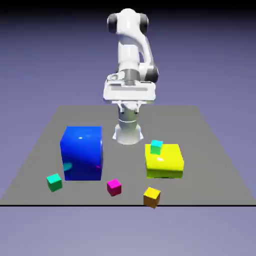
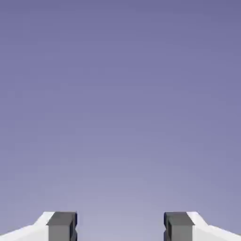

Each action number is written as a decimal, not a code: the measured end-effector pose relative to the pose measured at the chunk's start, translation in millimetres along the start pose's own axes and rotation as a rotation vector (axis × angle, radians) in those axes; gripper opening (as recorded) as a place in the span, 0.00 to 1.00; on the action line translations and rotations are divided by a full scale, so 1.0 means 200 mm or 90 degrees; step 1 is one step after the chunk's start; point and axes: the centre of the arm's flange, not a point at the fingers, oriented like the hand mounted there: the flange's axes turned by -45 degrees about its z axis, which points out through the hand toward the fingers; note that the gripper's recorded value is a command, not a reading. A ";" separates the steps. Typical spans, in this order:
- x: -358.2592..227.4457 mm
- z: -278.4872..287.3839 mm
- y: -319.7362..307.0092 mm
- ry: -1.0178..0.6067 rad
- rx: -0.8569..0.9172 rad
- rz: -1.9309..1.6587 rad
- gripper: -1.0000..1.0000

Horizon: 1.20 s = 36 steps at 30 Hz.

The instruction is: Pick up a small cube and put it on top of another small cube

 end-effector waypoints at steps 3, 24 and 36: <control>-0.01 0.17 0.02 -0.076 0.013 -0.030 0.50; -0.52 1.29 0.21 -0.609 0.098 -0.281 0.50; -0.61 1.37 0.22 -0.616 0.099 -0.285 0.00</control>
